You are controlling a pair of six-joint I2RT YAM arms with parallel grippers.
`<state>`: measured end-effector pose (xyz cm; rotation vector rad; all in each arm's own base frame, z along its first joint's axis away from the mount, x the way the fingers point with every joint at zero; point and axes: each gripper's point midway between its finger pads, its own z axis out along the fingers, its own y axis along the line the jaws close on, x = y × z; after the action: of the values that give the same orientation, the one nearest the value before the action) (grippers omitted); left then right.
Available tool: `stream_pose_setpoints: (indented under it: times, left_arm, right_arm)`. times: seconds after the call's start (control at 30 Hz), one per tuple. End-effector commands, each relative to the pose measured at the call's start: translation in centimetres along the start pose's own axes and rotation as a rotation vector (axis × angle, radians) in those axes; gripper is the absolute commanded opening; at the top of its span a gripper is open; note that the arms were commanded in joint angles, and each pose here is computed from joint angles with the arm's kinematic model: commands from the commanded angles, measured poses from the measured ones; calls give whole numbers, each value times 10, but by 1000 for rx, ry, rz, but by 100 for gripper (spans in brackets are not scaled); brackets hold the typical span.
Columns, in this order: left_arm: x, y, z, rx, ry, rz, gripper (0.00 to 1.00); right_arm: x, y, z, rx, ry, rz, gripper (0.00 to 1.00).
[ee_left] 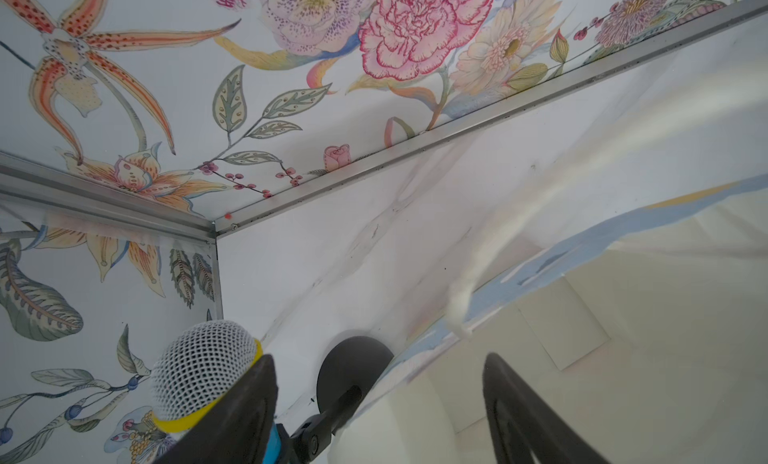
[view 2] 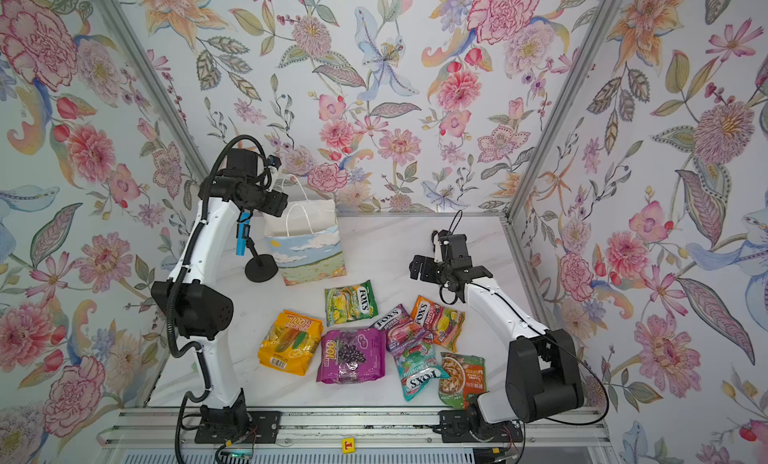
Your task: Place the snacks into the paper bag
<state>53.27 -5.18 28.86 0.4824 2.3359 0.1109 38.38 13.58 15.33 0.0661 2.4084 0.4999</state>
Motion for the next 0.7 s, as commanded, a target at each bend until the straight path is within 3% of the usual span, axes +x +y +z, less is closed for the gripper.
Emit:
stream_pose_setpoints:
  times: [0.0, 0.47, 0.67]
  left_arm:
    - [2, 0, 1, 24, 13, 35, 80]
    - [4, 7, 19, 82, 12, 5, 78]
    - [6, 3, 24, 106, 16, 3, 71]
  right_arm:
    - [-6, 12, -10, -28, -13, 11, 99]
    - [-4, 19, -10, -35, -9, 8, 99]
    - [-2, 20, -10, -34, -5, 7, 99]
